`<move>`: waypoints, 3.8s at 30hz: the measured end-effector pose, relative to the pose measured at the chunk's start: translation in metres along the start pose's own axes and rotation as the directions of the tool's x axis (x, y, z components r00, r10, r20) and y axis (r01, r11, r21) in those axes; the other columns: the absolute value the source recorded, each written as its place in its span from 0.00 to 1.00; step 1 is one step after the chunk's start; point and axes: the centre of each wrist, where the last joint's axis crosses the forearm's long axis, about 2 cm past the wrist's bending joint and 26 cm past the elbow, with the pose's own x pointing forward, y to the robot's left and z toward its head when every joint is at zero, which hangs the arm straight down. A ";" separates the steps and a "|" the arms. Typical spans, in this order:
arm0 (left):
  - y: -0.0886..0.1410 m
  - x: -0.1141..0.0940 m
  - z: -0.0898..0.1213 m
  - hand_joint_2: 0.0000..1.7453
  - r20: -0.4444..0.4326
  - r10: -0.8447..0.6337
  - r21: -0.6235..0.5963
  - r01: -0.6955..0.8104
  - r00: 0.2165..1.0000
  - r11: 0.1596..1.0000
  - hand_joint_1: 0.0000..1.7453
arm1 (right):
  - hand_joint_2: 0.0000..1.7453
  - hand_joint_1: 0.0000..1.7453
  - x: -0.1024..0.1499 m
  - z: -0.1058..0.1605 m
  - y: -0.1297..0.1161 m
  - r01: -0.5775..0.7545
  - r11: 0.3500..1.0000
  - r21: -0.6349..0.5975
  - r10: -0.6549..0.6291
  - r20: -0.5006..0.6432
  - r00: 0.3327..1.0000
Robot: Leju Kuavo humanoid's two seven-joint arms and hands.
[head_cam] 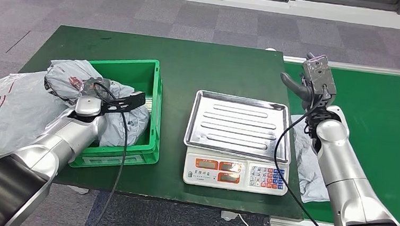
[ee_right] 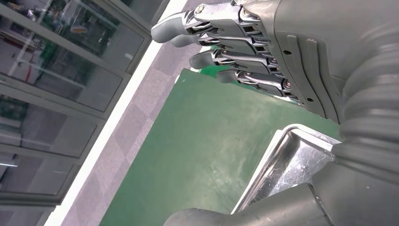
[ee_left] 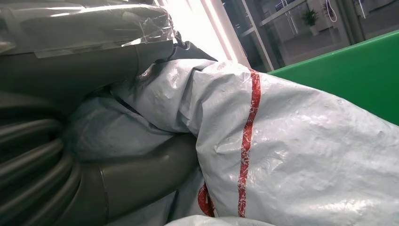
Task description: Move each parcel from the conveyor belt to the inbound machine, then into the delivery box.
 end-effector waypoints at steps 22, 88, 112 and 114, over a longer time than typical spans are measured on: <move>0.060 0.053 0.015 1.00 0.442 0.847 -0.070 -0.930 0.295 0.361 0.00 | 1.00 0.00 -0.080 0.062 -0.030 -0.270 0.963 0.001 0.269 -0.108 0.957; -0.039 0.136 0.099 1.00 -0.029 0.829 -0.684 -0.594 -0.559 -0.424 0.00 | 1.00 1.00 -0.159 0.158 -0.096 -0.453 0.645 0.615 0.759 -0.452 0.468; -0.039 0.128 0.095 1.00 0.065 0.892 -0.613 -0.723 -0.447 -0.318 0.00 | 1.00 1.00 -0.075 0.090 -0.078 -0.569 0.822 -0.031 0.557 -0.161 0.815; -0.038 0.129 0.095 1.00 0.071 0.895 -0.613 -0.727 -0.441 -0.310 0.00 | 1.00 1.00 -0.057 0.079 -0.078 -0.523 0.842 -0.132 0.514 -0.099 0.852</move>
